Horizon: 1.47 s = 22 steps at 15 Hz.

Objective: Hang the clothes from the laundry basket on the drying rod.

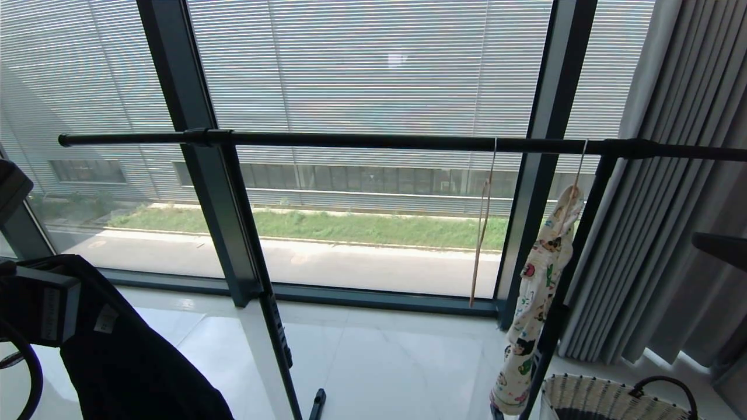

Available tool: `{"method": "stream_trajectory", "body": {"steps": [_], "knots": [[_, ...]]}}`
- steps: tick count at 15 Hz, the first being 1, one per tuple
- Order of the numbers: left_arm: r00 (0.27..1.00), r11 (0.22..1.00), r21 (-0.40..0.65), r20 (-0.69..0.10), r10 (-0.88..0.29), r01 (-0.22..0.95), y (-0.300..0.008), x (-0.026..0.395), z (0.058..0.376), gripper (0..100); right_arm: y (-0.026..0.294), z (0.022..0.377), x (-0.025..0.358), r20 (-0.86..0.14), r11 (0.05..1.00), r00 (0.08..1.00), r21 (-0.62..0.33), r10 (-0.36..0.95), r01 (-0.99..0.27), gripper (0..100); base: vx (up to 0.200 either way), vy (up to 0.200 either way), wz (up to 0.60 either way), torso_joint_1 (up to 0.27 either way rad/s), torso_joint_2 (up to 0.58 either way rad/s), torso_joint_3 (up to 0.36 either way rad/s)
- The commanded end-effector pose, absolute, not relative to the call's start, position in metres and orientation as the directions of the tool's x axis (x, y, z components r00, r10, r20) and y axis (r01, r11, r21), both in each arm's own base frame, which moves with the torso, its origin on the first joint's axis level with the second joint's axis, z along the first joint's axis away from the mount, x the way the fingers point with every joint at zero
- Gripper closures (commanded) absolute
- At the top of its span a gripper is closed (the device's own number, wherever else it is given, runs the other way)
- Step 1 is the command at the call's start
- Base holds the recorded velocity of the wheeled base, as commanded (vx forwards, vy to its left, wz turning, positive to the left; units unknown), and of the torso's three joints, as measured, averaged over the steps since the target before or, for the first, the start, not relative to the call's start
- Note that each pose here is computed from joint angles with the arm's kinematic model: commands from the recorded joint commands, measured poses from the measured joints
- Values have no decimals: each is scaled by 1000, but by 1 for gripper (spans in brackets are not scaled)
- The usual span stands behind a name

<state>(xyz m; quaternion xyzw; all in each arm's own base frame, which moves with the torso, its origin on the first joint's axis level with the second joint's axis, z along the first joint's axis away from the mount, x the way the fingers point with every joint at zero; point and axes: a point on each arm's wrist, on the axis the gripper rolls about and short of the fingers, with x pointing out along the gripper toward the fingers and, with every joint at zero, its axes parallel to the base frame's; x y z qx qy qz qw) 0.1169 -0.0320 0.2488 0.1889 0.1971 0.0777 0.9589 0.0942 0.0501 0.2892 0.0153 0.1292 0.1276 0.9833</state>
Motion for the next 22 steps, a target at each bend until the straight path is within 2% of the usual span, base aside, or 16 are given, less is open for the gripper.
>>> {"method": "stream_trajectory", "body": {"steps": [1,7,11,13,17,22], "knots": [[911,917,392,-346,226,-79,-31,116,249,100,87,287,138,-276,954,913,105,300,-281,0,0,0,0,0,0,0],[914,916,393,-335,230,-87,-31,116,252,100,157,247,213,-331,947,888,94,321,-307,0,0,0,0,0,0,0],[908,905,405,-315,274,-133,-29,112,254,100,199,232,257,-358,964,899,170,252,-203,0,0,0,0,0,0,0],[905,900,411,-312,288,-144,-28,112,254,100,209,220,271,-380,972,899,173,217,-162,0,0,0,0,0,0,0],[903,889,439,-316,290,-131,-29,113,253,100,225,194,295,-410,991,905,117,115,-72,0,0,0,0,0,0,0],[904,888,441,-314,289,-131,-29,113,253,100,235,176,312,-436,994,896,92,89,-54,0,0,0,0,0,0,0]]}}
